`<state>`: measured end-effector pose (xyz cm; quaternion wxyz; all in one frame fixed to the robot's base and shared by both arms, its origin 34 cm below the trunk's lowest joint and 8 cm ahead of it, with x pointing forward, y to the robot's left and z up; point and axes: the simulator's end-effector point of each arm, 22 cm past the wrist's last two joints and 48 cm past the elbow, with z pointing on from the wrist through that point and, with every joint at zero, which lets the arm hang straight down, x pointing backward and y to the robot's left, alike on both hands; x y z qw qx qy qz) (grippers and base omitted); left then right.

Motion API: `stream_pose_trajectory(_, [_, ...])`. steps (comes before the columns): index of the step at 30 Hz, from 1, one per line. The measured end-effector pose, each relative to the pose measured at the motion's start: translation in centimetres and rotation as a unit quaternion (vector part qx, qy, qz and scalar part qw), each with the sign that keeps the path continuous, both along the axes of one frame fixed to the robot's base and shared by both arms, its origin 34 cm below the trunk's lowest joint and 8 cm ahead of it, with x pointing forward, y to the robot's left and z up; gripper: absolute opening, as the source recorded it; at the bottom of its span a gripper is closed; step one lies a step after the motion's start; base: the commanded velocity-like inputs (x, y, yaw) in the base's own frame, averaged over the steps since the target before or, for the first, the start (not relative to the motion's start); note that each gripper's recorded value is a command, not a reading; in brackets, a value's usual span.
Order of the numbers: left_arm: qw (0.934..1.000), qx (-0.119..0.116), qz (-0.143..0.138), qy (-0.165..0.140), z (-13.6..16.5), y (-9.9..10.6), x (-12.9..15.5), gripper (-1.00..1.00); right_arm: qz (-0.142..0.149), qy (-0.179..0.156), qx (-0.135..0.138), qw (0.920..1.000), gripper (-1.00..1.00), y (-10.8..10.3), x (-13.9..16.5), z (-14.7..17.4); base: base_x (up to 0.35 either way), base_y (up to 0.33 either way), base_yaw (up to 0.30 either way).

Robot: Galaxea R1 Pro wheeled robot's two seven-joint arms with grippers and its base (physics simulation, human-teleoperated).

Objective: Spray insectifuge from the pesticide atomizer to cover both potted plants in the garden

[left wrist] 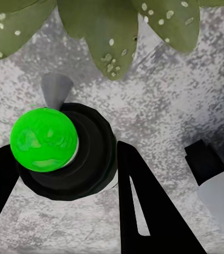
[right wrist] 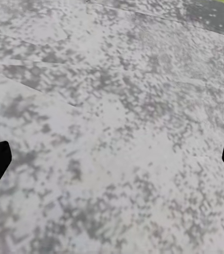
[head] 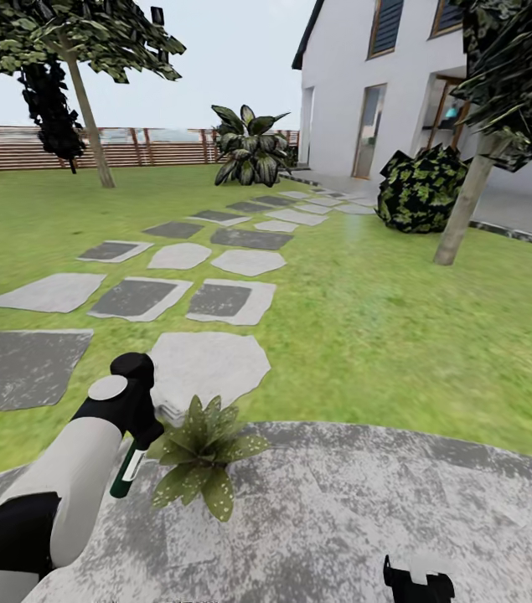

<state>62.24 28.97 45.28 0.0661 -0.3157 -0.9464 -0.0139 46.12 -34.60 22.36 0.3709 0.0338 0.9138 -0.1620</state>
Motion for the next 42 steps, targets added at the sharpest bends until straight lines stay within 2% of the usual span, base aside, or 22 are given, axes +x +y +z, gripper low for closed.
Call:
stream_pose_trajectory(6, [1.0,-0.001,0.0,0.004,-0.2,-0.1,-0.2,-1.0,0.0,0.0,0.0,1.0,1.0,0.0,0.0,0.0,0.0,0.0,0.275])
stream_pose_trajectory(8, [0.9998,-0.009,-0.003,0.015,-0.8,-0.7,-0.8,-1.0,0.0,0.0,0.0,1.0,1.0,0.0,0.0,0.0,0.0,-0.089,0.106])
stream_pose_trajectory(12, [0.9993,-0.019,-0.006,0.031,-1.5,-1.6,-1.6,-1.0,0.0,0.0,0.0,1.0,1.0,0.0,0.0,0.0,0.0,-0.239,0.019])
stream_pose_trajectory(20, [0.9992,-0.019,-0.006,0.033,-1.7,-1.6,-1.6,-1.0,0.0,0.001,0.001,1.0,1.0,0.1,-0.1,-0.1,-0.14,-0.23,0.149])
stream_pose_trajectory(31, [0.9995,-0.012,-0.002,0.029,-1.5,-0.8,-1.4,-1.0,0.0,0.002,0.001,1.0,1.0,0.1,-0.1,-0.2,-0.114,0.034,0.056])
stream_pose_trajectory(39, [0.9996,0.0,0.015,0.026,-1.3,0.7,-1.3,-1.0,0.0,0.002,0.001,1.0,1.0,0.1,-0.1,-0.2,0.0,0.0,0.247])
stream_pose_trajectory(42, [0.9995,-0.001,0.015,0.027,-1.4,0.7,-1.4,-1.0,0.0,0.002,0.001,1.0,1.0,0.1,-0.1,-0.2,0.0,0.0,0.277])
